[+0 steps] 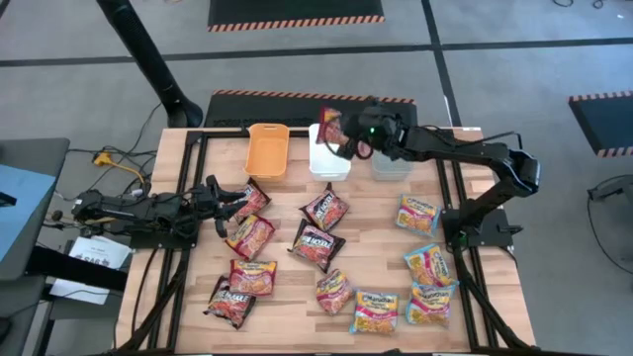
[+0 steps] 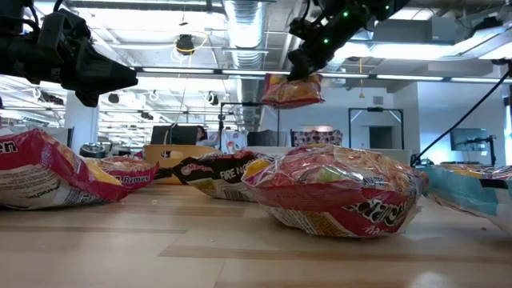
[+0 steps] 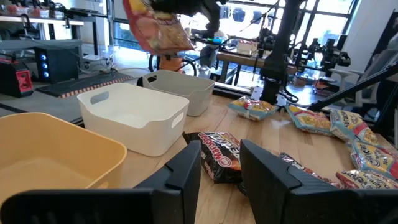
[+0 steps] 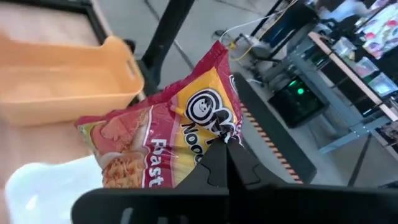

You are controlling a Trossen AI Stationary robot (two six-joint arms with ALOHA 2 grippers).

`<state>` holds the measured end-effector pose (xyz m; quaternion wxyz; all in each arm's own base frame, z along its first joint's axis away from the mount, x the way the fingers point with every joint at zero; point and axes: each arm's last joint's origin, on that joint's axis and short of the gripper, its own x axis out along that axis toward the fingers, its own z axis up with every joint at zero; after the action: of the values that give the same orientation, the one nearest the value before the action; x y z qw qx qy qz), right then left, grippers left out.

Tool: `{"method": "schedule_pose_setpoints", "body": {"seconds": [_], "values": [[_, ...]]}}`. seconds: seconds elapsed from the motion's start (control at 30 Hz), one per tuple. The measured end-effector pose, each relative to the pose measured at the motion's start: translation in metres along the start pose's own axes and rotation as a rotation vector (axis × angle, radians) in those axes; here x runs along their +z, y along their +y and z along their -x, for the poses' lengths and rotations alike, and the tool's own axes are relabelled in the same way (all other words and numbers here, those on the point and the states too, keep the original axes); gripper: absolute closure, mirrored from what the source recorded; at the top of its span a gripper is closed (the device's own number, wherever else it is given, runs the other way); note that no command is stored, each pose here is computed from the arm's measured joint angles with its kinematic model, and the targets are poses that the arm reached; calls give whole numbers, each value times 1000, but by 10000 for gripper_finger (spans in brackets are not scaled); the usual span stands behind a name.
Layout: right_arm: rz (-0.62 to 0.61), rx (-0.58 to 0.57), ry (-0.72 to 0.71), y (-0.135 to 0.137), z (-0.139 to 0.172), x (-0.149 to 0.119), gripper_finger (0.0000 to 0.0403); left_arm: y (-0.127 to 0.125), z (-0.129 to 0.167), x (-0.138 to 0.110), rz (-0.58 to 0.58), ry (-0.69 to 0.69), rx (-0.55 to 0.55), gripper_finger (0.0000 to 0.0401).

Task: Sort Maruchan noodles
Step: Put the red noodle pack into the white bin

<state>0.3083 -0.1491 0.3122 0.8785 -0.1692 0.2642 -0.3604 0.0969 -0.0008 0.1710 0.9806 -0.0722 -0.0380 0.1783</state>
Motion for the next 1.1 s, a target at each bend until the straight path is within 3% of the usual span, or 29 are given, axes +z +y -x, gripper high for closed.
{"method": "schedule_pose_setpoints", "body": {"seconds": [0.3, 0.57, 1.1], "values": [[-86, -108, -113, -24, -17, 3, 399, 0, 0, 0, 0, 0, 1, 299], [-73, -137, -193, -36, -36, -2, 397, 0, 0, 0, 0, -1, 4, 299], [107, 5, -83, -3, -87, -38, 396, 0, 0, 0, 0, -1, 3, 299]]}}
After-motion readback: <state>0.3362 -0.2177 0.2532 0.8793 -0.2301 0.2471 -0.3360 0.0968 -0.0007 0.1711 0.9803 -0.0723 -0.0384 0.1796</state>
